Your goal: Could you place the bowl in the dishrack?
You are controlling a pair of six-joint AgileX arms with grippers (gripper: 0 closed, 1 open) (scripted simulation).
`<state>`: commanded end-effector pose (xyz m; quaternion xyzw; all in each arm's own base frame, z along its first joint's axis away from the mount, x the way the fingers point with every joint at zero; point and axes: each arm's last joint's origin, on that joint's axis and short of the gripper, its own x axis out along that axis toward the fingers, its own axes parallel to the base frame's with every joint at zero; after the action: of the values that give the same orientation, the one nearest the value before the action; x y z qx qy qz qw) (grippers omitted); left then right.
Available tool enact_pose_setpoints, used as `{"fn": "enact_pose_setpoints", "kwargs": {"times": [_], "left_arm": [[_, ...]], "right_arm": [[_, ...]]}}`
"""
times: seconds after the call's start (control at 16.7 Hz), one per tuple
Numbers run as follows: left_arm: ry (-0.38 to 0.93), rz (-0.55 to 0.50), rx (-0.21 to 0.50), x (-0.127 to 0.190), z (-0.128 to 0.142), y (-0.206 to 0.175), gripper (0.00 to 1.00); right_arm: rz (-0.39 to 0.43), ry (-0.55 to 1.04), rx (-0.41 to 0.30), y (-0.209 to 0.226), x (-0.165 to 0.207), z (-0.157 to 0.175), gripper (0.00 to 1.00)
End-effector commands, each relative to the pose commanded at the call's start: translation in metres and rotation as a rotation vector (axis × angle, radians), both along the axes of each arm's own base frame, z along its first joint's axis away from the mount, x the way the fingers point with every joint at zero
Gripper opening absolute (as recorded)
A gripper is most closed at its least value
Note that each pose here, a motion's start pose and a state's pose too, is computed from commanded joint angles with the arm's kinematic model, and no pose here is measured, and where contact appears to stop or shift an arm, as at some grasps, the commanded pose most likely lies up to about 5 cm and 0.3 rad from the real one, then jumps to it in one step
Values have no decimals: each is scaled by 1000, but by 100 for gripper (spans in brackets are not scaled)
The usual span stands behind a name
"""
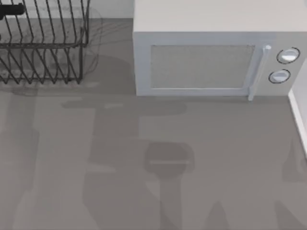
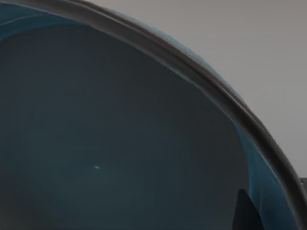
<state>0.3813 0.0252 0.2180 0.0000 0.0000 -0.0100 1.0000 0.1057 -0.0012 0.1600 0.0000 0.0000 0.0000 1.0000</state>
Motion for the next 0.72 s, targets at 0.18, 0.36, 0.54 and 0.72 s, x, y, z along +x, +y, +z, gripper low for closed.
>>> {"fn": "enact_pose_setpoints", "kwargs": {"times": [0.18,0.36,0.54,0.72], "left_arm": [[0,0,0,0,0,0,23],[0,0,0,0,0,0,45],[0,0,0,0,0,0,68],[0,0,0,0,0,0,90]], "right_arm": [[0,0,0,0,0,0,100],[0,0,0,0,0,0,100],[0,0,0,0,0,0,100],[0,0,0,0,0,0,100]]}}
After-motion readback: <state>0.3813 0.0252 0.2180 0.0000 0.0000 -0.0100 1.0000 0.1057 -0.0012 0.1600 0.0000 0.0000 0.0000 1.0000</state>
